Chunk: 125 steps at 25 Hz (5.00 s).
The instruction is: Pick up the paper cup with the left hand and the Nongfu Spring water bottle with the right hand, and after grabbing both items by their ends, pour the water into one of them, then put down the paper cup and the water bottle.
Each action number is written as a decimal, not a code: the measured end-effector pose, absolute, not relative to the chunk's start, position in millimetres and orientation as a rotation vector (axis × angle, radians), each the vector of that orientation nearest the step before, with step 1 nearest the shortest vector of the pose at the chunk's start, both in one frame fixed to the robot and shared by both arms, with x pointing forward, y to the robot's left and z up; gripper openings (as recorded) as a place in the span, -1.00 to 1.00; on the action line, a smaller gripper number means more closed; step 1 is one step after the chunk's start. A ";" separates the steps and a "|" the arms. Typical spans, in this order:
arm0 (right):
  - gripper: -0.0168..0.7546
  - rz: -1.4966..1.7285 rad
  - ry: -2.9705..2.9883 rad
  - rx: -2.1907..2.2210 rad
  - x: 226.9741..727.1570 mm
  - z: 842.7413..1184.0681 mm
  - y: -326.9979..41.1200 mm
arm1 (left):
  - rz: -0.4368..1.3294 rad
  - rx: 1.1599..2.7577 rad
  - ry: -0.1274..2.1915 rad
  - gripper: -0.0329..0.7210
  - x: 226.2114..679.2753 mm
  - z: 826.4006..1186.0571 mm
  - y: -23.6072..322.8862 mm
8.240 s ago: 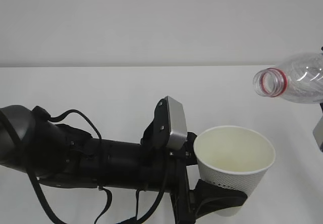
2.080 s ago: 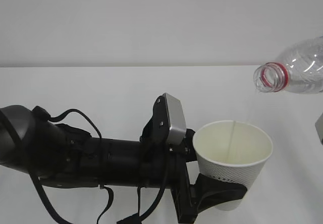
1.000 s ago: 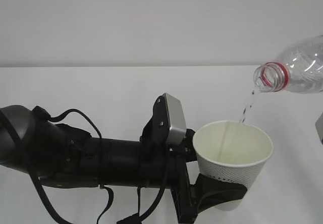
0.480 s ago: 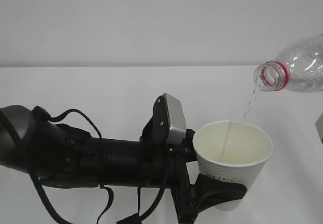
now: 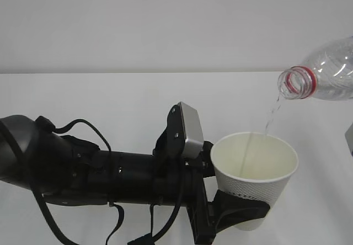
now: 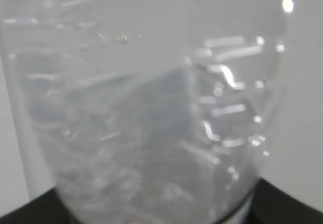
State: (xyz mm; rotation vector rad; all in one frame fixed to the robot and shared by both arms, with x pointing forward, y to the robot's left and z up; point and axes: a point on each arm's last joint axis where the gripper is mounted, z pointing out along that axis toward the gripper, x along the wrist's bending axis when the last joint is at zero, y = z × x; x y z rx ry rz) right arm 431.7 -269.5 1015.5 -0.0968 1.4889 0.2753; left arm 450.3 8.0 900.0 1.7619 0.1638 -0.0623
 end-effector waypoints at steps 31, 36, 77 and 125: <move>0.05 0.276 1.484 -0.097 431.6 1016.0 -269.5 | -0.062 1.762 0.164 0.53 450.3 900.0 8.0; 0.05 0.276 1.484 -0.097 431.6 1016.0 -269.5 | -0.064 1.763 0.160 0.53 450.0 899.9 8.0; 0.05 0.279 1.466 -0.091 431.6 1017.8 -269.8 | -0.063 1.763 0.162 0.53 450.1 899.9 8.0; 0.05 0.264 1.482 -0.099 437.1 1011.0 -269.6 | -0.062 1.764 0.163 0.53 450.2 899.8 8.0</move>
